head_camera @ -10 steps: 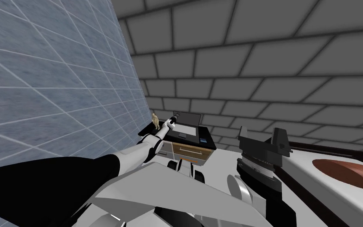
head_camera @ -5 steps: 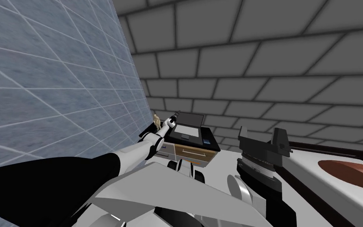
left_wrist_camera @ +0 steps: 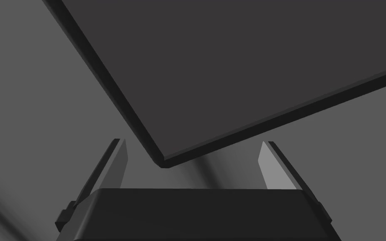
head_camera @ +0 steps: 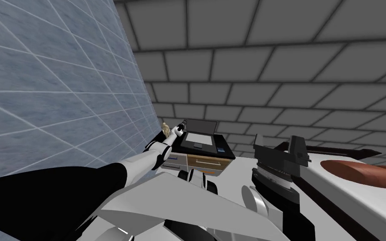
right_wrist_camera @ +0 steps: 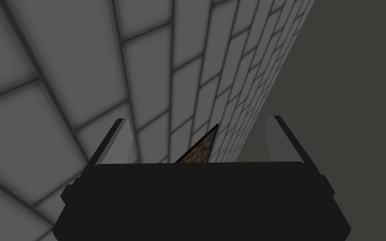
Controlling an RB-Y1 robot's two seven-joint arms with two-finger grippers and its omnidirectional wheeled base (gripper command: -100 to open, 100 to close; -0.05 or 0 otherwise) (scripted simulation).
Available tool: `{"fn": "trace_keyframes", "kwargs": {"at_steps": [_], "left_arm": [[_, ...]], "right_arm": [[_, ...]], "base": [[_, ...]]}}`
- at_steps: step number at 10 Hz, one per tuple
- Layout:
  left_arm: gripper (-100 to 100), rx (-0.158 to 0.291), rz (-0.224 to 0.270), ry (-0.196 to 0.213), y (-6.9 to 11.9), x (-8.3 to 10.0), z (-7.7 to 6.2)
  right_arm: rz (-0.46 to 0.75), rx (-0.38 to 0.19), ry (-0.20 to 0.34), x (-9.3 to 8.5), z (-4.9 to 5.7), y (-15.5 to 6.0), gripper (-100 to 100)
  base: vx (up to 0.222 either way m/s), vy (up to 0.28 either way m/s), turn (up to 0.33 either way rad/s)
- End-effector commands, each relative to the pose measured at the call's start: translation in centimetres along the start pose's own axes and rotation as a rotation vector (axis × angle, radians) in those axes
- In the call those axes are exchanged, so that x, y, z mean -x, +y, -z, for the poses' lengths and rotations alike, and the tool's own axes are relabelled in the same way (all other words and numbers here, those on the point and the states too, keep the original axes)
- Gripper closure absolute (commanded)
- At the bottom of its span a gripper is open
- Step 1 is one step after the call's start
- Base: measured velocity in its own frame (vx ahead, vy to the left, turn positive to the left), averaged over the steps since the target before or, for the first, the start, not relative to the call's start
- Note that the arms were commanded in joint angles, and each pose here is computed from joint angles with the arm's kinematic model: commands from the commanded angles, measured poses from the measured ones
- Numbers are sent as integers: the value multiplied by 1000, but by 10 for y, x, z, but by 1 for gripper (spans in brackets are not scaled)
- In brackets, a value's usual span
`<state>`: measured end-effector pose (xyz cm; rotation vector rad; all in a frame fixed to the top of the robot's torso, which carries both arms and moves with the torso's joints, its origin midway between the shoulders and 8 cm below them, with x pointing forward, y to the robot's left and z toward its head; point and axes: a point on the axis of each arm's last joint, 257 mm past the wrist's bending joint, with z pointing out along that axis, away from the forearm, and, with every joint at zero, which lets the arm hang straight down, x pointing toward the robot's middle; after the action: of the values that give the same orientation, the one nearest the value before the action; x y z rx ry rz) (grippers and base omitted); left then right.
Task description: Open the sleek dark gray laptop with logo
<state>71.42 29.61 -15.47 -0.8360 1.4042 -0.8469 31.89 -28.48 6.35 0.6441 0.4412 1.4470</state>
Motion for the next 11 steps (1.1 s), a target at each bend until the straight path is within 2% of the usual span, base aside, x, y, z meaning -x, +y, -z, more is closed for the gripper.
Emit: {"fn": "trace_keyframes", "kwargs": {"at_steps": [1, 2, 3, 4, 5, 6, 7, 8, 9, 10, 11], "left_arm": [[-100, 21, 1, -18, 15, 14, 1], [-100, 67, 28, -64, 56, 50, 16], [-100, 59, 22, -75, 52, 59, 16], [-100, 72, 10, -84, 59, 70, 18], [-100, 87, 12, -81, 67, 68, 20], [-100, 142, 44, -120, 110, 95, 41], [-100, 141, 29, -144, 109, 117, 42], [-100, 188, 58, -182, 146, 140, 64], [-100, 200, 58, -198, 155, 152, 72], [-100, 139, 22, -226, 125, 180, 66], [-100, 136, 15, -233, 122, 187, 66]], "right_arm": [[0, 0, 0, 0, 0, 0, 0], [0, 0, 0, 0, 0, 0, 0], [0, 0, 0, 0, 0, 0, 0], [0, 0, 0, 0, 0, 0, 0], [0, 0, 0, 0, 0, 0, 0], [0, 0, 0, 0, 0, 0, 0], [0, 0, 0, 0, 0, 0, 0], [0, 0, 0, 0, 0, 0, 0], [0, 0, 0, 0, 0, 0, 0], [0, 0, 0, 0, 0, 0, 0], [0, 0, 0, 0, 0, 0, 0]], "base": [[-19, -13, 24], [-49, -10, -330], [-57, -5, -446], [-27, -2, -149], [-7, -2, 30], [-47, -15, -312], [-64, -10, -439], [-81, -20, -410], [-74, -23, -445], [-35, -6, -205], [0, 0, 0]]}}
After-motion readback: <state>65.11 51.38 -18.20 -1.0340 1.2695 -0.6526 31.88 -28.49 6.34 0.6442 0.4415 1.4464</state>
